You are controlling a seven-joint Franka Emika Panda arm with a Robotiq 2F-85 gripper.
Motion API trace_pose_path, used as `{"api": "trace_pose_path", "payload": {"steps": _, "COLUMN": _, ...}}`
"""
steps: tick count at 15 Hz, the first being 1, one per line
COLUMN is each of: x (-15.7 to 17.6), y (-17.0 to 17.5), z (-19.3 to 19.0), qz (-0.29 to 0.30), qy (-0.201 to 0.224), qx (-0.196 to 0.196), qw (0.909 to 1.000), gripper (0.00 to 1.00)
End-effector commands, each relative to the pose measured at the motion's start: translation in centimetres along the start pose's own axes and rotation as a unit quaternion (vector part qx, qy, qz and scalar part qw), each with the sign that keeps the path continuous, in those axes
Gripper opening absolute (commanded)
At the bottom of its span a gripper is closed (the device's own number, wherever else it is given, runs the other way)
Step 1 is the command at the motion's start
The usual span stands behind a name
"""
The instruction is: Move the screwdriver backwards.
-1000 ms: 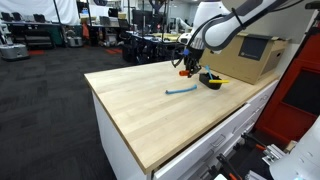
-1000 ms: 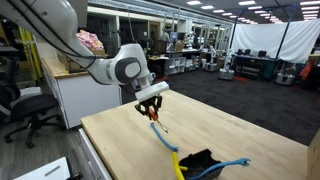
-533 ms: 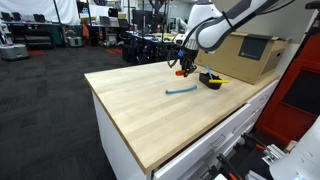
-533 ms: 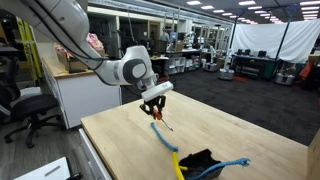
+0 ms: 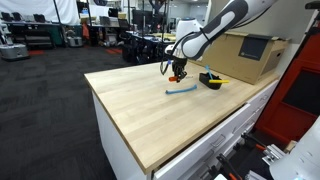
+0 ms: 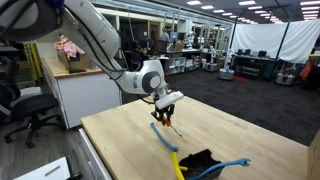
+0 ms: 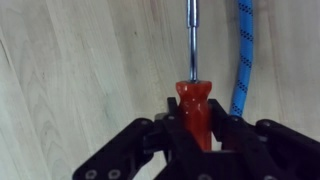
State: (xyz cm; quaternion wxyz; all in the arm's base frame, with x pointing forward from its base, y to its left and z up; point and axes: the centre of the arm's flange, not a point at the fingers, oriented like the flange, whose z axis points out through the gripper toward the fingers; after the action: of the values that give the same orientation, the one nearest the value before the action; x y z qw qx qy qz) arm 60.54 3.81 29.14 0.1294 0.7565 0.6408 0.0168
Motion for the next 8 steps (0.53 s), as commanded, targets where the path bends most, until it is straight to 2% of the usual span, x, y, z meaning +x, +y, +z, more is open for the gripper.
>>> {"api": "trace_pose_path", "payload": {"steps": 1, "x": -0.2, "y": 3.2, "z": 2.8, "qz": -0.001, "qy": -0.004, "qx": 0.014, "qw": 0.9999, "gripper": 0.09}}
{"api": "trace_pose_path", "payload": {"steps": 4, "x": -0.4, "y": 3.9, "z": 4.3, "qz": -0.003, "qy": 0.001, "qx": 0.024, "qw": 0.9997, "gripper": 0.09}}
{"api": "trace_pose_path", "payload": {"steps": 5, "x": -0.5, "y": 4.0, "z": 4.6, "qz": -0.004, "qy": 0.001, "qx": 0.025, "qw": 0.9997, "gripper": 0.12}}
{"api": "trace_pose_path", "payload": {"steps": 6, "x": -0.5, "y": 4.1, "z": 4.8, "qz": -0.007, "qy": 0.001, "qx": 0.029, "qw": 0.9996, "gripper": 0.59}}
{"api": "trace_pose_path", "payload": {"steps": 8, "x": -0.5, "y": 4.1, "z": 5.0, "qz": -0.012, "qy": 0.000, "qx": 0.034, "qw": 0.9993, "gripper": 0.66}}
